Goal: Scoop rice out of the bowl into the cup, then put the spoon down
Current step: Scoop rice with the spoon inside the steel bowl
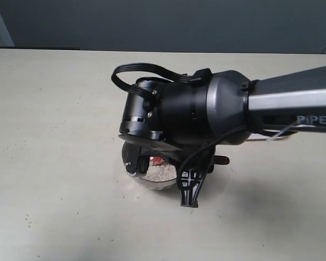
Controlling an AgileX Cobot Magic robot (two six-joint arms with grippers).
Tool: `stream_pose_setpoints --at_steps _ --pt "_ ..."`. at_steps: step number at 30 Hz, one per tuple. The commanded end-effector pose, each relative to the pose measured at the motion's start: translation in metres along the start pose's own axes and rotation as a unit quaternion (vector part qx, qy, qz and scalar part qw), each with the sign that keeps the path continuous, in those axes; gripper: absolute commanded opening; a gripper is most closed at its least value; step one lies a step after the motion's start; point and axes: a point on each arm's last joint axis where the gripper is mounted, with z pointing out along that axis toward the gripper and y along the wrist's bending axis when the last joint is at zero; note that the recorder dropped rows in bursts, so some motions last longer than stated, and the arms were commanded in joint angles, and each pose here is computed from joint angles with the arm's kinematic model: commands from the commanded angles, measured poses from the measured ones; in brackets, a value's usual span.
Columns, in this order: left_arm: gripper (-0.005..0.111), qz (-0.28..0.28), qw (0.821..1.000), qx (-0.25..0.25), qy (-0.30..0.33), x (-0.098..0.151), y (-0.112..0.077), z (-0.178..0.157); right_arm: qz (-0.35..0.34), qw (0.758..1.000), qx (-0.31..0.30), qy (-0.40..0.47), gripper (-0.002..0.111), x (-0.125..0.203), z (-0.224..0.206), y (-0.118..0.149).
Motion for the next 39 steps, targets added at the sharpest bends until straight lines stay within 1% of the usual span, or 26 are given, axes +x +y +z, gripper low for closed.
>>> stream_pose_setpoints --at_steps 1,11,17,21,26,31,39 --pt "0.0 -0.003 1.0 -0.001 -0.01 -0.0022 0.0003 -0.0005 0.017 1.0 -0.01 -0.02 -0.001 -0.001 -0.0112 -0.0043" --pt "0.0 -0.003 1.0 -0.001 -0.01 -0.0022 0.0003 -0.0005 0.037 0.998 -0.038 -0.025 -0.001 -0.002 -0.012 -0.0006" --pt "0.0 -0.003 1.0 -0.001 -0.01 -0.0022 0.0003 -0.0005 0.052 0.998 -0.037 -0.025 -0.001 -0.002 -0.012 -0.0008" --pt "0.0 -0.003 1.0 -0.001 -0.01 -0.0022 0.0003 -0.0005 0.075 0.996 -0.038 -0.023 -0.001 -0.0017 -0.0117 -0.0012" --pt "0.0 -0.003 1.0 -0.001 -0.01 -0.0022 0.0003 -0.0005 0.087 0.995 -0.041 -0.023 -0.001 -0.0019 -0.0118 -0.0006" --pt "0.0 -0.003 1.0 -0.001 -0.01 -0.0022 0.0003 -0.0005 0.115 0.992 -0.055 -0.021 -0.001 0.0006 -0.0095 -0.0037" --pt "0.0 -0.003 1.0 -0.001 -0.01 -0.0022 0.0003 -0.0005 0.139 0.988 -0.062 -0.033 -0.001 0.0072 -0.0177 -0.0073"
